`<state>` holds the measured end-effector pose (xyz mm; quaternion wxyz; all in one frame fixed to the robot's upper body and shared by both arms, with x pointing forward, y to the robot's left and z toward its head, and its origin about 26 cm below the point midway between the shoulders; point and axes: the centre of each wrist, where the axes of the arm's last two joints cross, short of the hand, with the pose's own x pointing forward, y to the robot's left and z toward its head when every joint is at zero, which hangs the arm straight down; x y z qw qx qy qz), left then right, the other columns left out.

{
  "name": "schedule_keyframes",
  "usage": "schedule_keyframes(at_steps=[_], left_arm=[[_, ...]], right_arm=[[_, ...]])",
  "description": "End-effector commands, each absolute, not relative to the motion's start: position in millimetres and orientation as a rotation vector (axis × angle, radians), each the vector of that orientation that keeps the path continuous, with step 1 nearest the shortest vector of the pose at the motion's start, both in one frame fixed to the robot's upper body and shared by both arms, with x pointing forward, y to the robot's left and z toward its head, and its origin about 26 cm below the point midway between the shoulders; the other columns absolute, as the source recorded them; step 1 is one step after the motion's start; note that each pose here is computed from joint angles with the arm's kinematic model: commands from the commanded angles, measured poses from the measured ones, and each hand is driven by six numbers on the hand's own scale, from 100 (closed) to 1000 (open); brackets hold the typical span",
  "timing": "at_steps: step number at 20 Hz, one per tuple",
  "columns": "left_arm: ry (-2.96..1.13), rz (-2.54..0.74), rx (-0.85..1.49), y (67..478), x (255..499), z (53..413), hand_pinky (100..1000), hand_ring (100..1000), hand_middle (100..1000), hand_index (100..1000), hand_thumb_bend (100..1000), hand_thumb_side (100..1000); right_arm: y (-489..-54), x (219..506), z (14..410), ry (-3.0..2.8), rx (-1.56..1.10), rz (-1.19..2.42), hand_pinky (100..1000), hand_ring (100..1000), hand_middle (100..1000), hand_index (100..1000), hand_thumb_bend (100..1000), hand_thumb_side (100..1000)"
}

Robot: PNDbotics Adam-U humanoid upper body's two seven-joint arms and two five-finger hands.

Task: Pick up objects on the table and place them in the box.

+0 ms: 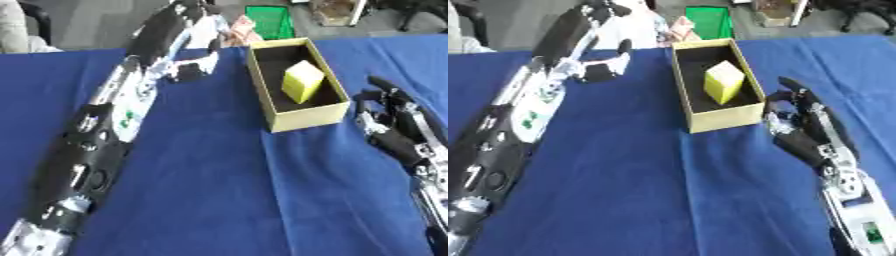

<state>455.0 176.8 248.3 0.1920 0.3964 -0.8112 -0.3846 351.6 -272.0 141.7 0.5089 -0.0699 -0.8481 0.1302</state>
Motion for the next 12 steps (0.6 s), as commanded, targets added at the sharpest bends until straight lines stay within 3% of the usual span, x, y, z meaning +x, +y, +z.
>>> schedule_keyframes(at_steps=[1, 12], left_arm=[[-2.357, -0.955, 1.195, 209, 441, 267, 697, 974, 694, 844, 100, 247], [-2.219, -0.697, 1.031, 243, 389, 219, 681, 1000, 668, 850, 100, 245]], right_arm=[[-282, 346, 158, -2.105, -0.227, 0.295, 756, 984, 692, 932, 100, 279], [-288, 330, 168, -2.2, -0.262, 0.176, 777, 1000, 821, 987, 100, 306]])
